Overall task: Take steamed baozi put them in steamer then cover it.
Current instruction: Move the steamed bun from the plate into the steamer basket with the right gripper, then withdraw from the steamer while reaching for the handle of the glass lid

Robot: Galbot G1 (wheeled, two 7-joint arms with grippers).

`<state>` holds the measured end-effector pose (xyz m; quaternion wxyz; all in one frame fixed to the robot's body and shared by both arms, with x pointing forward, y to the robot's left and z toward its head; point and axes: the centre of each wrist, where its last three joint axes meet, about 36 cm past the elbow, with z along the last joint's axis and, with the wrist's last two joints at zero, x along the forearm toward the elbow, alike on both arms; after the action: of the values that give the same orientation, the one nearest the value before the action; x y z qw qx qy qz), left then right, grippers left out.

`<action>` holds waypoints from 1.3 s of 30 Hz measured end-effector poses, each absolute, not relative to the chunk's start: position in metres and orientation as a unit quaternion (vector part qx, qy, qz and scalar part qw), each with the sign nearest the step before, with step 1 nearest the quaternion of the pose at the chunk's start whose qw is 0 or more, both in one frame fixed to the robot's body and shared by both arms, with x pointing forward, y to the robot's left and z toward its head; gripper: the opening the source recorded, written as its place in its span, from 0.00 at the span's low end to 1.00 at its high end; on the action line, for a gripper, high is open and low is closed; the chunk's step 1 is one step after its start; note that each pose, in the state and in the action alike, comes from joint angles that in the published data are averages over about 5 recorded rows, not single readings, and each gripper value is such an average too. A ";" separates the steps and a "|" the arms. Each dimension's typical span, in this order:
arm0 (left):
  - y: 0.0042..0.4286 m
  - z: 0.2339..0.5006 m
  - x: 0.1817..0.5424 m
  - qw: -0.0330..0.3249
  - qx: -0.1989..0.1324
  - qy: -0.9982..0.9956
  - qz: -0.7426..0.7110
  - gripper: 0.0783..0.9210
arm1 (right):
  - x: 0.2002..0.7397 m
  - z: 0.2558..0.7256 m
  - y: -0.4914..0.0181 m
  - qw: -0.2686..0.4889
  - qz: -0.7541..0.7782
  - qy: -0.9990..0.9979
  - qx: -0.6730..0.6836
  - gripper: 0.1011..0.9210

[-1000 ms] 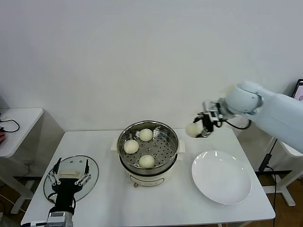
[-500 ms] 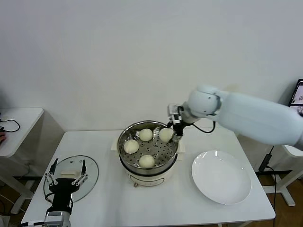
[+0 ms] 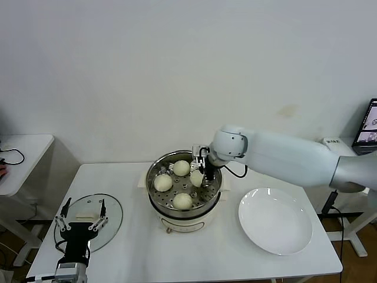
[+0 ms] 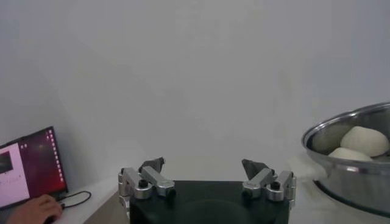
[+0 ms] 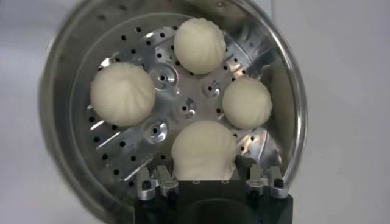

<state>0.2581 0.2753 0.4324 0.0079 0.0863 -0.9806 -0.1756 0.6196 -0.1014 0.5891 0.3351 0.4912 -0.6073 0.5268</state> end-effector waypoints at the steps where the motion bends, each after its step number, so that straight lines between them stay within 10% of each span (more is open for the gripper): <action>1: 0.275 0.432 0.258 0.008 0.086 -0.981 -0.176 0.88 | 0.620 0.587 -0.101 0.336 0.526 -0.608 0.491 0.65; 39: 0.274 0.424 0.258 0.007 0.088 -0.981 -0.172 0.88 | 0.573 0.596 -0.160 0.243 0.483 -0.712 0.448 0.88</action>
<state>0.2584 0.2745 0.4240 0.0074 0.0875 -0.9811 -0.1724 0.5725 -0.1600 0.5957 0.2433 0.4482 -0.7115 0.4834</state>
